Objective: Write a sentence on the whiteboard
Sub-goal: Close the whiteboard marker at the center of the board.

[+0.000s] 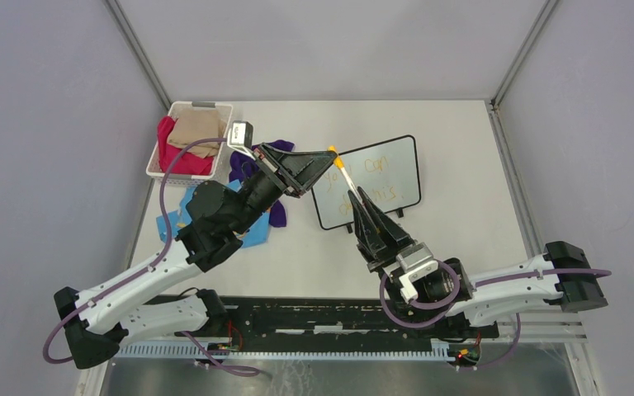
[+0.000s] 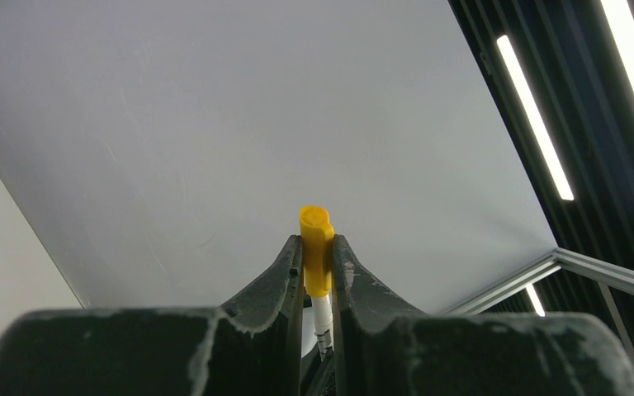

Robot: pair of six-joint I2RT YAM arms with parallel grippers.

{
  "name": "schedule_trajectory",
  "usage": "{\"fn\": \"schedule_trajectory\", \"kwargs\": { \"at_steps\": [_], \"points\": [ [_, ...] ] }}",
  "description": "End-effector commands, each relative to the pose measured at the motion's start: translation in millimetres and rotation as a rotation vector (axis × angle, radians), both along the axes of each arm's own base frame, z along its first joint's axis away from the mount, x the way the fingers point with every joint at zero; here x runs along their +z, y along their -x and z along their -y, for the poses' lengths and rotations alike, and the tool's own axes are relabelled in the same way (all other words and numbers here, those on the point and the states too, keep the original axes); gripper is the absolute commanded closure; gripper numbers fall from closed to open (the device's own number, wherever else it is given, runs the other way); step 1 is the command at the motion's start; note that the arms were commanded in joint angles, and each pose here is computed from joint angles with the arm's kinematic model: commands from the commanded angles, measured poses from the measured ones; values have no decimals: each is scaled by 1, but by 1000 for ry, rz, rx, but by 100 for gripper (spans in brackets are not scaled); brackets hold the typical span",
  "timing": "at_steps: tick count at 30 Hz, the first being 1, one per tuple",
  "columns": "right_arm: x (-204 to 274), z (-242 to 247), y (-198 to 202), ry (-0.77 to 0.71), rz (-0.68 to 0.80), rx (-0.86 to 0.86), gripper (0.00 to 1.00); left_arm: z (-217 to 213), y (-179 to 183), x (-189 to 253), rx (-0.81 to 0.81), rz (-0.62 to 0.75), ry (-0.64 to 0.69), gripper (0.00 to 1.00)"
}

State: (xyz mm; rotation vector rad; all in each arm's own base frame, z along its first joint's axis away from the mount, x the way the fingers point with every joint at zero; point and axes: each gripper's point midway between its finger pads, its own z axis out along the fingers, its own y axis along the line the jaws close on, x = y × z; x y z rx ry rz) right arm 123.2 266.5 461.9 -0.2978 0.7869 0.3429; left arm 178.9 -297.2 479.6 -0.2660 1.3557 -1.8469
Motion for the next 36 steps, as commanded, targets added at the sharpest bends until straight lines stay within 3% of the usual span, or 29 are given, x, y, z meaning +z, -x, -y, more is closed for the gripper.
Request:
{"fn": "schedule_trajectory", "kwargs": {
  "at_steps": [1, 36],
  "points": [
    [23, 28, -3, -162, -20, -9, 100, -10, 3, 14, 38, 55, 15, 98],
    [16, 31, -10, -191, -47, 19, 100, 5, 20, 12, -87, 54, 74, 98]
  ]
}}
